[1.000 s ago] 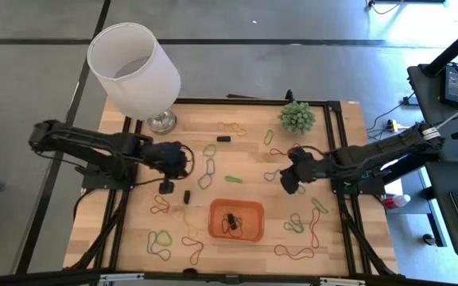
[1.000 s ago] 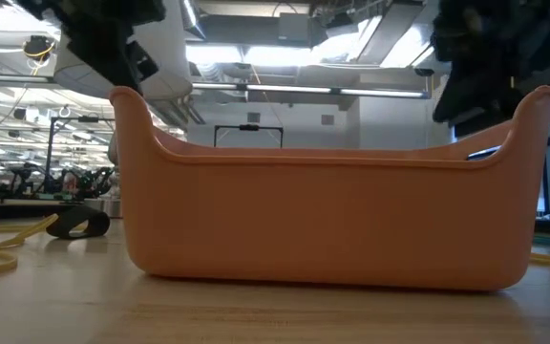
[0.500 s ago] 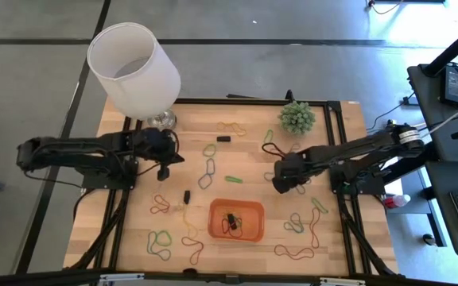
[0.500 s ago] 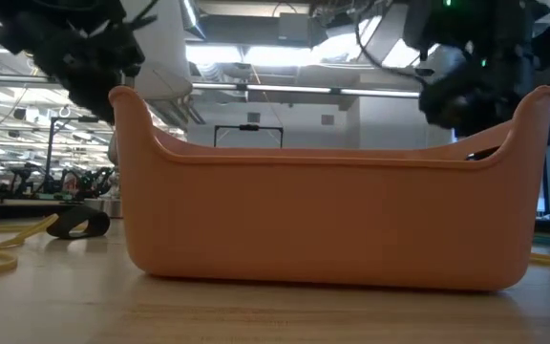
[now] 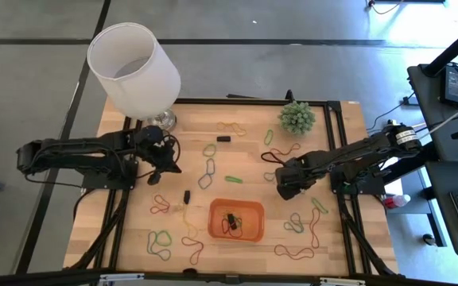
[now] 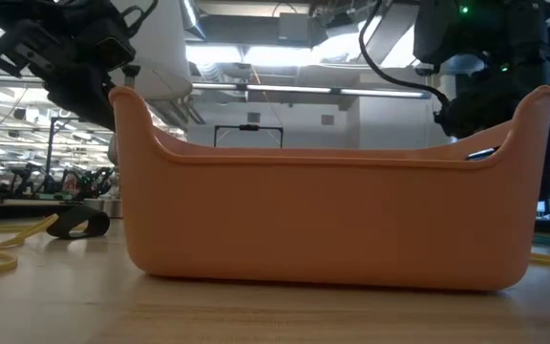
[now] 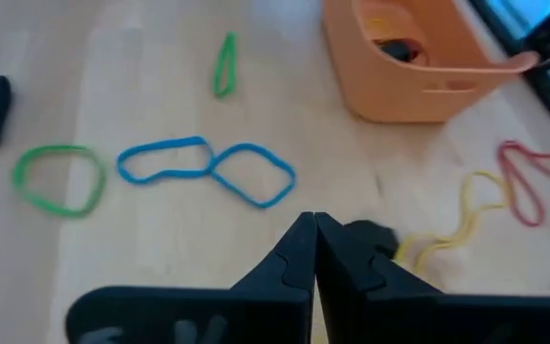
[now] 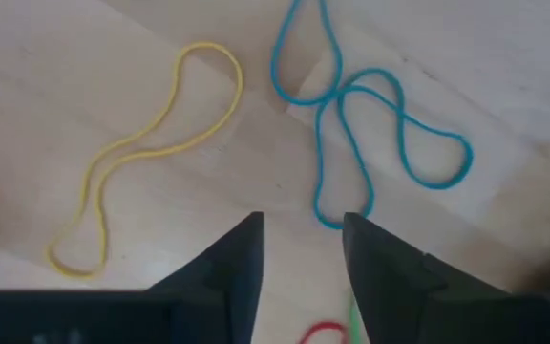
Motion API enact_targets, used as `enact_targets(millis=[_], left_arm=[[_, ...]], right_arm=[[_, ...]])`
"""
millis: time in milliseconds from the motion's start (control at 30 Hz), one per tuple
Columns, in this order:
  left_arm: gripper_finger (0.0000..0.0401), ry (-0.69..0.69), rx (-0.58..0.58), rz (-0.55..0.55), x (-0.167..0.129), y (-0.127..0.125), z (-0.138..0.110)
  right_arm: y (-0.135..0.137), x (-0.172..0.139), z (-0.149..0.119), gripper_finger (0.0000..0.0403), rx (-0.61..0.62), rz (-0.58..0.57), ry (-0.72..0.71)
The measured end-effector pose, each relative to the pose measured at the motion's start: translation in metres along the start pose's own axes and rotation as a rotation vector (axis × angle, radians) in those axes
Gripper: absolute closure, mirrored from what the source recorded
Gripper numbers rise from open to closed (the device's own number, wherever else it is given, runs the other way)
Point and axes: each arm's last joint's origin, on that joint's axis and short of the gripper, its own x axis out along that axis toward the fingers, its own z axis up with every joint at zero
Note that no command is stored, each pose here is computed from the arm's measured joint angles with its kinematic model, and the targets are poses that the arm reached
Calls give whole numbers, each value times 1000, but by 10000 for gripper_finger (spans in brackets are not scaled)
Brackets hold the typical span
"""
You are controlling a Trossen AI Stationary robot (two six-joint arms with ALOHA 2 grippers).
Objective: Pick and place rubber bands into bin
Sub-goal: Put the blue rubber band into the orange bin
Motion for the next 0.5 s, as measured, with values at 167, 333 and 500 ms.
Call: enact_targets(millis=[167, 333, 500], left_arm=[[399, 4, -112, 73, 0, 2, 0], [400, 16, -211, 248, -1, 7, -1], [399, -39, -282, 274, -1, 9, 4]], right_arm=[[-2, 0, 0, 252, -77, -32, -29], [-7, 11, 0, 251, -169, -44, -37], [-20, 35, -4, 251, -180, -57, -29]])
